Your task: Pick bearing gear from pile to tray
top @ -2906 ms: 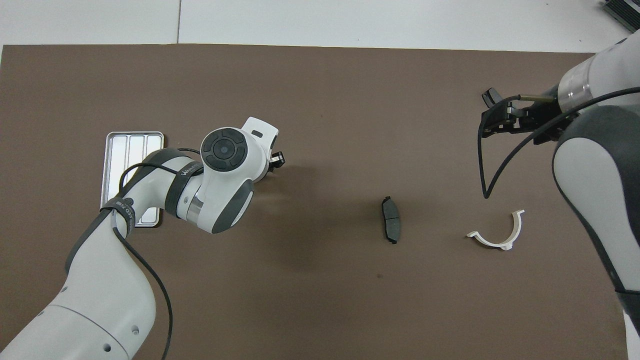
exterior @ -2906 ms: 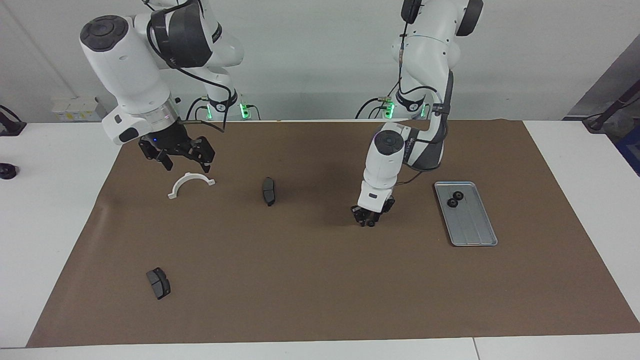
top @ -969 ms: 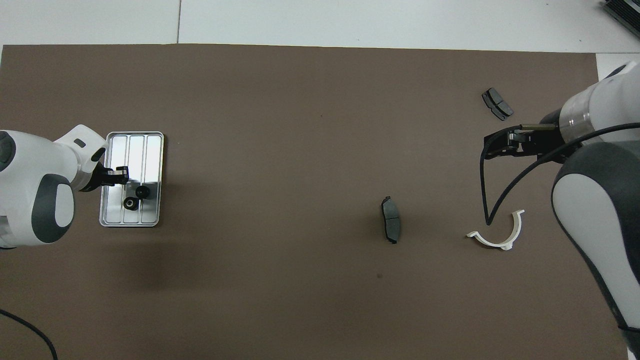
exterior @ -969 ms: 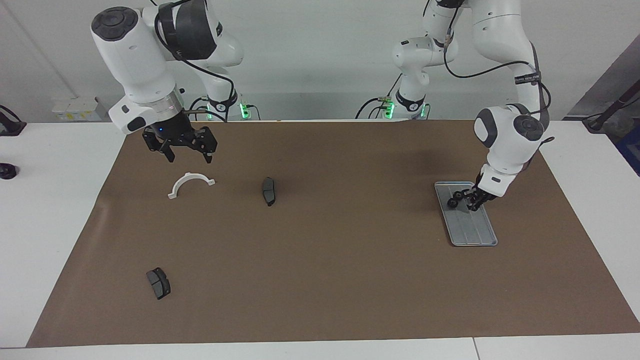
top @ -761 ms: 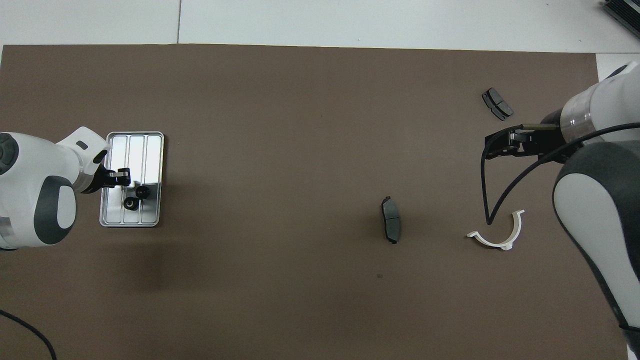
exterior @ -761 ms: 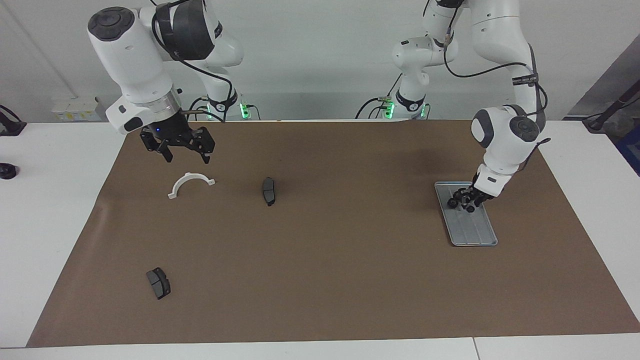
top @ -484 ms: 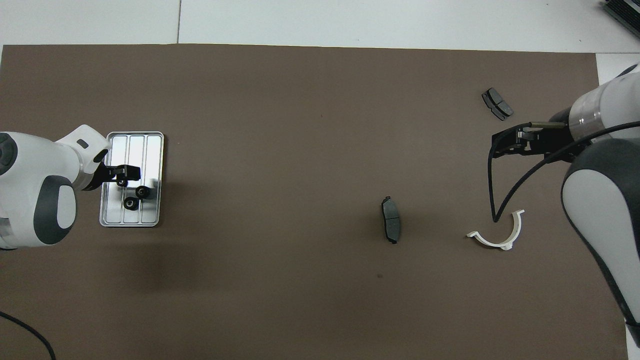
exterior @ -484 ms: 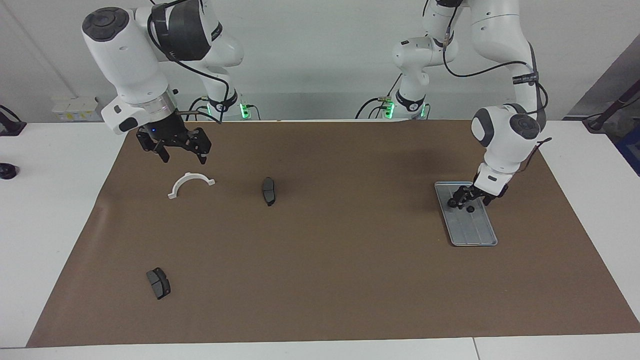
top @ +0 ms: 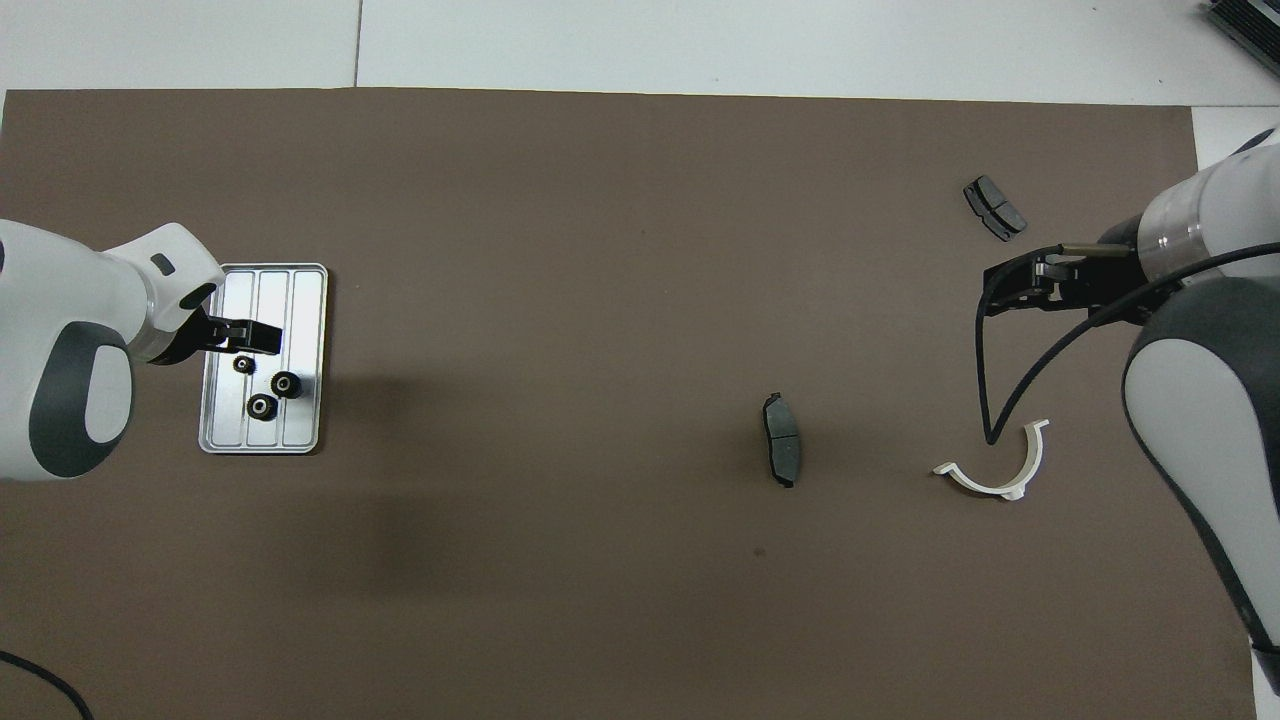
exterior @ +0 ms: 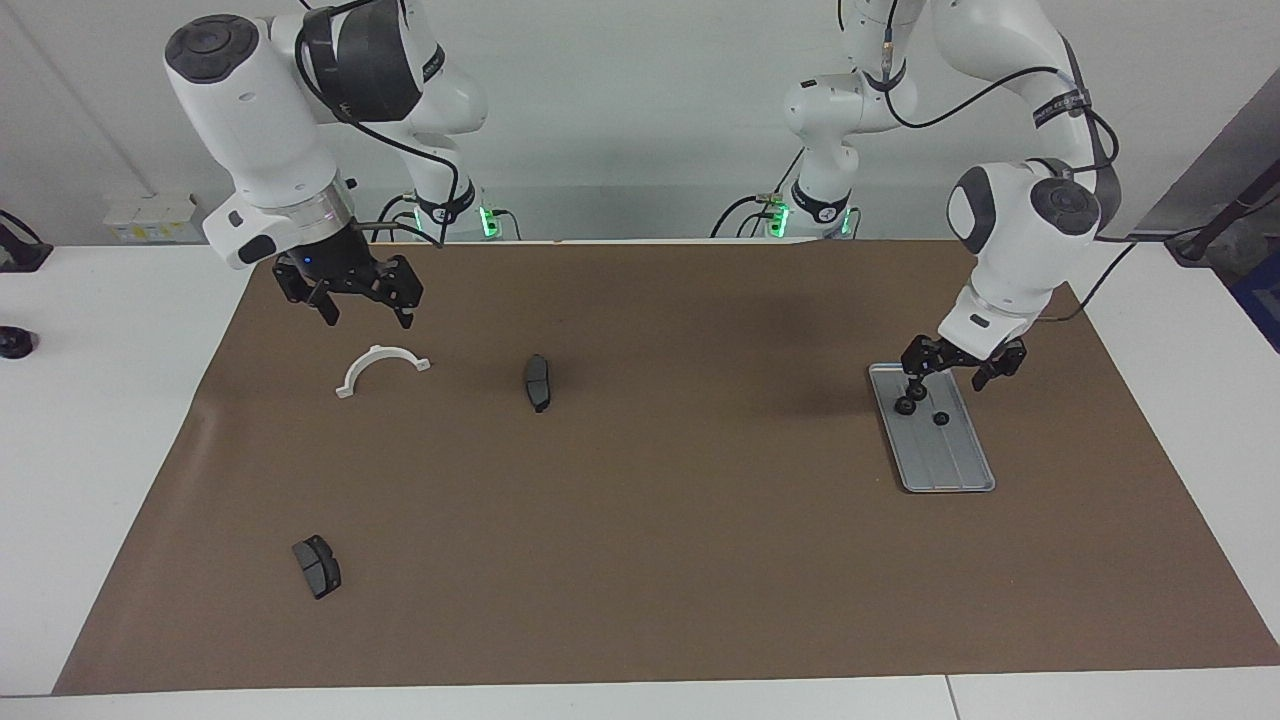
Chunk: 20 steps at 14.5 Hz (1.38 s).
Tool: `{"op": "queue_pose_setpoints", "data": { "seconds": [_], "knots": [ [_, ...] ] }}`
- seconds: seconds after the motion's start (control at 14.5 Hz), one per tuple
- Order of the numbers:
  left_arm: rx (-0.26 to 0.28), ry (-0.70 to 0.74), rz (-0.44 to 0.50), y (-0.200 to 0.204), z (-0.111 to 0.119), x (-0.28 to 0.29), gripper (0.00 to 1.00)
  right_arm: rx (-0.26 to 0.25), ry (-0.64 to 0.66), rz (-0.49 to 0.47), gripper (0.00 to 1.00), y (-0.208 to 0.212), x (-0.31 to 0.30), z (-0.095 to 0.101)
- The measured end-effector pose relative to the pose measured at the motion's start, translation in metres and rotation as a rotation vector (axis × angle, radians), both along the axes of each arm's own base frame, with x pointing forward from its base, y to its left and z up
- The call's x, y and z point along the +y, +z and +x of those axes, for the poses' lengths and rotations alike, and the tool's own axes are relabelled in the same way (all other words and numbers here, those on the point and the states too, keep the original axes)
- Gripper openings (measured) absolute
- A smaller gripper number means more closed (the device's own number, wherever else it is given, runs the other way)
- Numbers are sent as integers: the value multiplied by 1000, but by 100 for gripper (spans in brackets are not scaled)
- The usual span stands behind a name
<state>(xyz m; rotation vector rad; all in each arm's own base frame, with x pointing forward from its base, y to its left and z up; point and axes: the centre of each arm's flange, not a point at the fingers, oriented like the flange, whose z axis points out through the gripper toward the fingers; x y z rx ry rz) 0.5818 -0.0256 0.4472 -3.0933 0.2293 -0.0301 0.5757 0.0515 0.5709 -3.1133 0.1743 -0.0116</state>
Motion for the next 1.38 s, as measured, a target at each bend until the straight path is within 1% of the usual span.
{"op": "queue_pose_setpoints", "data": {
  "seconds": [0.21, 0.35, 0.55, 0.76, 1.04, 1.25, 1.38],
  "knots": [
    [8, 9, -2, 51, 6, 1, 100, 0, 0, 0, 100, 0, 0, 0],
    [12, 18, -26, 86, 5, 1, 100, 0, 0, 0, 100, 0, 0, 0],
    [44, 21, -37, 129, -8, -1, 100, 0, 0, 0, 100, 0, 0, 0],
    [53, 3, -47, 165, -19, -11, 100, 0, 0, 0, 100, 0, 0, 0],
    [56, -14, -46, 175, -25, -22, 100, 0, 0, 0, 100, 0, 0, 0],
    [66, 1, -45, 176, -27, -14, 100, 0, 0, 0, 100, 0, 0, 0],
    [64, 18, -47, 177, -27, -4, 100, 0, 0, 0, 100, 0, 0, 0]
  ]
}}
